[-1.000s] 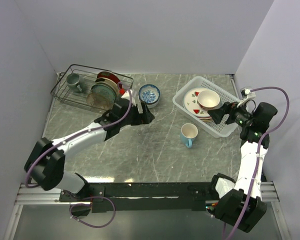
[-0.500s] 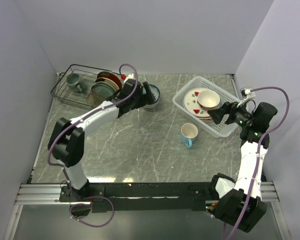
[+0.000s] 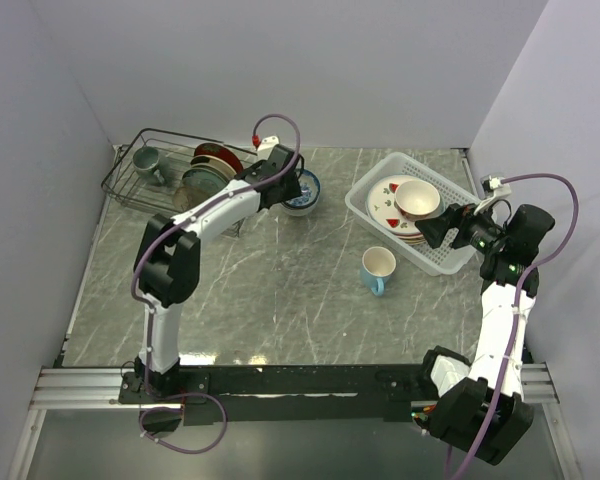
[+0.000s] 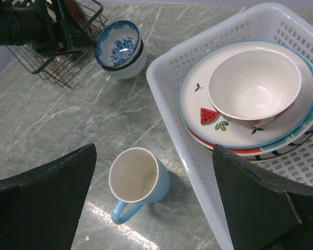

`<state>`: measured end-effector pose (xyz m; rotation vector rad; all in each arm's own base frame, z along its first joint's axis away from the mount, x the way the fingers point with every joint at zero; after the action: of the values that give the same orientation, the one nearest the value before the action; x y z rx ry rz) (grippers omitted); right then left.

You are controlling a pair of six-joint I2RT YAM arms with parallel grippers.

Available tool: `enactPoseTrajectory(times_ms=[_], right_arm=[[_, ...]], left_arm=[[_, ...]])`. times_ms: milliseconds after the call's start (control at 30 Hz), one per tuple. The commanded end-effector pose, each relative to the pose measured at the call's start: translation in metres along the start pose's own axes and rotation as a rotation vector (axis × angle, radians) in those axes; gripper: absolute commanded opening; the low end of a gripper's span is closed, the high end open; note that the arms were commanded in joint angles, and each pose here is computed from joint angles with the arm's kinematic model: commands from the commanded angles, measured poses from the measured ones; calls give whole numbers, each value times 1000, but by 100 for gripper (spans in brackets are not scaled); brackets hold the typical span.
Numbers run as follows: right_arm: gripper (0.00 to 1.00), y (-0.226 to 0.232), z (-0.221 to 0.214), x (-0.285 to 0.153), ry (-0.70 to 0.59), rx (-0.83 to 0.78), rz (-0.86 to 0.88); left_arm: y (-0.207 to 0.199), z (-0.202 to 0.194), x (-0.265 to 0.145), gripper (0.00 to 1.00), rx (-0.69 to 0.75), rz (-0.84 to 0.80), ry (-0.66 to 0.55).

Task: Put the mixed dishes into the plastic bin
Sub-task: Pick up the bowl from the center of the board.

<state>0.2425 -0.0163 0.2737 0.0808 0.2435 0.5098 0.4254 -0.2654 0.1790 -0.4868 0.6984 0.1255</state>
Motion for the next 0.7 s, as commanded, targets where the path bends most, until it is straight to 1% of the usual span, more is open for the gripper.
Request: enactPoseTrajectory(times_ms=[0,33,133,200,433,667], right_arm=[[100,-2,5,0,-22,-37,-5],[100,-3,5,0,-20,-36,-5],[100,-3,5,0,-18,-36,-9],[100,-4,5,0,-18,-36,-11],[100,-4,4,1,-15,-34,-7],[100,-5,4,1,-14,-31,-10]], left_arm=[[-5,18,6,62,102,33,-60],[-4,14,10,61,122,46,-47],[-7,18,15,54,151,50,-57],[-7,19,18,52,171,61,-64],[0,16,32,50,213,101,-61],[-2,14,37,44,227,80,-50]])
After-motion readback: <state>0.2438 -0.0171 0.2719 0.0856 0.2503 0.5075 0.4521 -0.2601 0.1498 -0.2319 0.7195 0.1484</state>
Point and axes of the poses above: each gripper's point midway between its finger pads, its own x axis out along the fingers, its own y axis along the line the jaws close on, z = x × y, the point moved 6 cm from there along -x, back along the fingers, and after that the axes turned 10 degrees about -x, right-handed, at the moved point
